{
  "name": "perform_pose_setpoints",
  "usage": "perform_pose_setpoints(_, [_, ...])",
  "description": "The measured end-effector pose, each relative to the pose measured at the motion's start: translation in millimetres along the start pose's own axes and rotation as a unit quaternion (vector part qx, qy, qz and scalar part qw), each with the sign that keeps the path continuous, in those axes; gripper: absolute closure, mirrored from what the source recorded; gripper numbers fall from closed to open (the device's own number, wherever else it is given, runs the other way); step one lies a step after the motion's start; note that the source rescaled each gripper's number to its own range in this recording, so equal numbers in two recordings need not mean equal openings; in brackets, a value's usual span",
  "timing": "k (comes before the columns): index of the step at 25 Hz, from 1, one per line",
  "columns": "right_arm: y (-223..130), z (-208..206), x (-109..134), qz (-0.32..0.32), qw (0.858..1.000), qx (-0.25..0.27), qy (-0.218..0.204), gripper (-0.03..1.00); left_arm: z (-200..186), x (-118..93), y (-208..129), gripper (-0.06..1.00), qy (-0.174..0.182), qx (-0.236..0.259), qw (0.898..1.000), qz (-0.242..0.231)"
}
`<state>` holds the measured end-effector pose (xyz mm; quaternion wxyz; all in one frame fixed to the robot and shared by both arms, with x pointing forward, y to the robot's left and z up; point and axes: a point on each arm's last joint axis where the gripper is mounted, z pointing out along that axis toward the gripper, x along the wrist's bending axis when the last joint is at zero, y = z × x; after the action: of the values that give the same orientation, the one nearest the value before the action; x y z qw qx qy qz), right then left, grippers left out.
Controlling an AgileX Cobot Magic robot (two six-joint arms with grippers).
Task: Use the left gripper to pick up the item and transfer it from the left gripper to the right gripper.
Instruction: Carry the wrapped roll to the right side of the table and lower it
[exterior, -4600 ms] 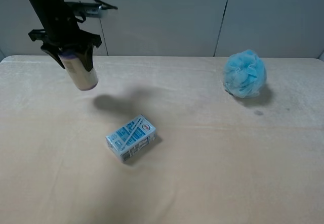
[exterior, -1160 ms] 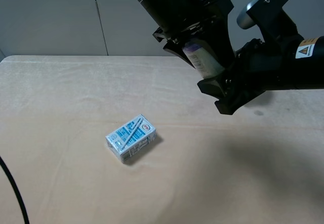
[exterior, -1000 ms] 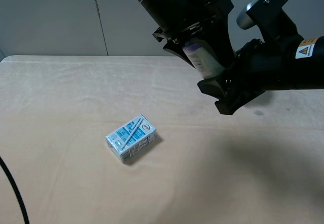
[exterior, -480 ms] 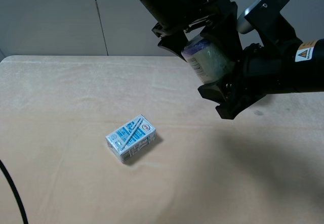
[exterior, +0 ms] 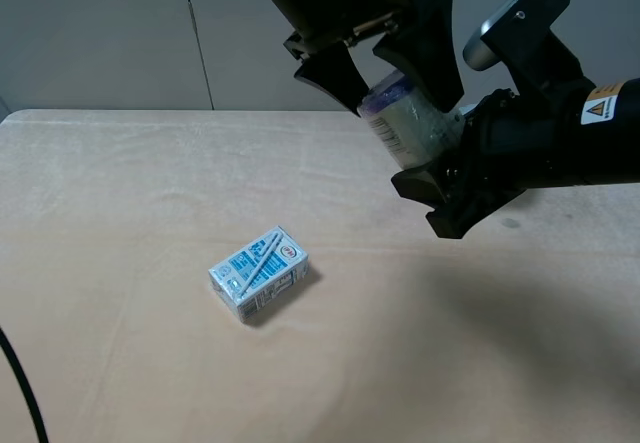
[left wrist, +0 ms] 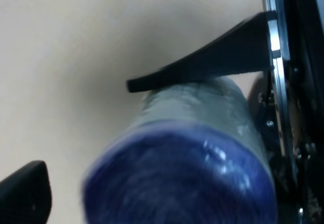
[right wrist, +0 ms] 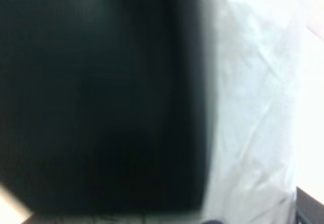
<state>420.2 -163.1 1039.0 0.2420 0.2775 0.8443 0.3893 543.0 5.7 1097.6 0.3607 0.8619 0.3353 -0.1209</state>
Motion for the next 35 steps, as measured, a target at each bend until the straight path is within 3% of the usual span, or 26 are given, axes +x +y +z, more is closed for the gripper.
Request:
perform_pose_setpoints(7, [-0.1, 0.2, 0.0, 0.0, 1.0, 0.0, 0.0, 0.95, -53.0, 2.0, 3.5, -0.06, 0.049, -0.043, 0.998, 0.022])
perform_pose_setpoints(13, [-0.1, 0.2, 0.0, 0.0, 1.0, 0.0, 0.0, 0.95, -115.4, -8.9, 0.2, -0.06, 0.098, -0.099, 0.99, 0.035])
perform_pose_setpoints(20, [-0.1, 0.2, 0.0, 0.0, 1.0, 0.0, 0.0, 0.95, -197.7, -42.5, -30.0, -0.06, 0.222, -0.125, 0.965, 0.06])
perform_pose_setpoints(24, [-0.1, 0.2, 0.0, 0.0, 1.0, 0.0, 0.0, 0.95, -240.8, -64.9, -51.3, -0.06, 0.281, -0.166, 0.943, 0.068])
perform_pose_setpoints(29, [-0.1, 0.2, 0.0, 0.0, 1.0, 0.0, 0.0, 0.95, -265.8, -88.4, -96.6, -0.06, 0.289, -0.191, 0.936, 0.065])
perform_pose_setpoints(35, [-0.4, 0.2, 0.2, 0.006, 1.0, 0.002, 0.001, 0.95, -259.1, -94.4, -173.3, -0.06, 0.289, -0.172, 0.94, 0.05])
